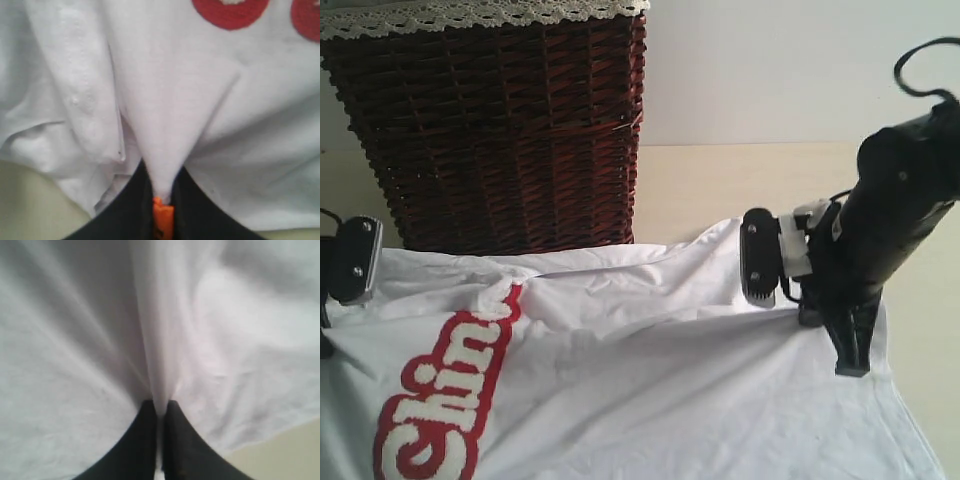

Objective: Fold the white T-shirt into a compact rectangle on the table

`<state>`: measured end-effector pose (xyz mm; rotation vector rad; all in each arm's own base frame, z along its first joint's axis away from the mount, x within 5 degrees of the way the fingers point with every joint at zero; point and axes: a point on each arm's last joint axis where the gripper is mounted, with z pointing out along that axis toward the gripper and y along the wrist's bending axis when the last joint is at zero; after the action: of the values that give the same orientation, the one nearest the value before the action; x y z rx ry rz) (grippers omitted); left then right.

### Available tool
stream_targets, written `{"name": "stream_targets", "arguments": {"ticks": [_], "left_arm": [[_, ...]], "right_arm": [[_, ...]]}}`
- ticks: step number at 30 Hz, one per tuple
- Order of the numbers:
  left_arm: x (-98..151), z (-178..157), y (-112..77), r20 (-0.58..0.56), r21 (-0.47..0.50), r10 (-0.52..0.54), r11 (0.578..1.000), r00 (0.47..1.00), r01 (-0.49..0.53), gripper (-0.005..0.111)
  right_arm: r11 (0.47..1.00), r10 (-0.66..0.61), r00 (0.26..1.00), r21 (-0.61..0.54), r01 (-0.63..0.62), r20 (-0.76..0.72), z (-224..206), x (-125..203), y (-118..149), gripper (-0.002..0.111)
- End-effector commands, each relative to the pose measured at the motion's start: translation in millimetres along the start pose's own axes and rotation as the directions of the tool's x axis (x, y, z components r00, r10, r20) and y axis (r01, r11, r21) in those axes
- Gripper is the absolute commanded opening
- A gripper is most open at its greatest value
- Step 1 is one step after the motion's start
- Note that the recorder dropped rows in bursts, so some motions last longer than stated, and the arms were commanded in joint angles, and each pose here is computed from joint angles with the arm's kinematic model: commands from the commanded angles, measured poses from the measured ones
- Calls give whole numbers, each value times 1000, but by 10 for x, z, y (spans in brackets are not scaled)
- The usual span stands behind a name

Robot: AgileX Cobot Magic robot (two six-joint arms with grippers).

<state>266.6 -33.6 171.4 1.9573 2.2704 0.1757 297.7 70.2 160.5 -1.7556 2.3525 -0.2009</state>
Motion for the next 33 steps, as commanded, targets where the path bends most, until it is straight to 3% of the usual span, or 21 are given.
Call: {"name": "stream_targets", "arguments": {"ticks": [1, 6, 11, 19, 25, 29, 33], "left_arm": [[29, -359, -21, 35, -120, -63, 990, 997, 66, 0], [48, -753, -56, 148, -272, -215, 930, 965, 249, 0], [71, -1124, -175, 237, -384, -201, 880, 951, 281, 0], [36, -1574, -469, 305, -511, -90, 825, 948, 243, 0], [96, -1987, -831, 338, -654, 28, 725, 941, 213, 0], [172, -2127, -1054, 360, -676, 50, 703, 932, 223, 0], [331, -2301, -1416, 386, -681, 76, 696, 920, 228, 0]], "right_arm": [[992, 13, 1000, 122, -12, -4, -476, 33, -117, 0], [972, 72, 991, 232, -44, -112, -864, 264, -203, 0], [896, 241, 964, 357, -266, 114, -1259, 356, -230, 0], [867, 215, 945, 398, -301, 245, -1659, 376, -66, 0], [822, 213, 902, 431, -373, 376, -2087, 455, 185, 0], [840, 205, 906, 409, -357, 369, -2262, 515, 435, 0], [858, 212, 898, 368, -360, 385, -2516, 670, 858, 0]]}}
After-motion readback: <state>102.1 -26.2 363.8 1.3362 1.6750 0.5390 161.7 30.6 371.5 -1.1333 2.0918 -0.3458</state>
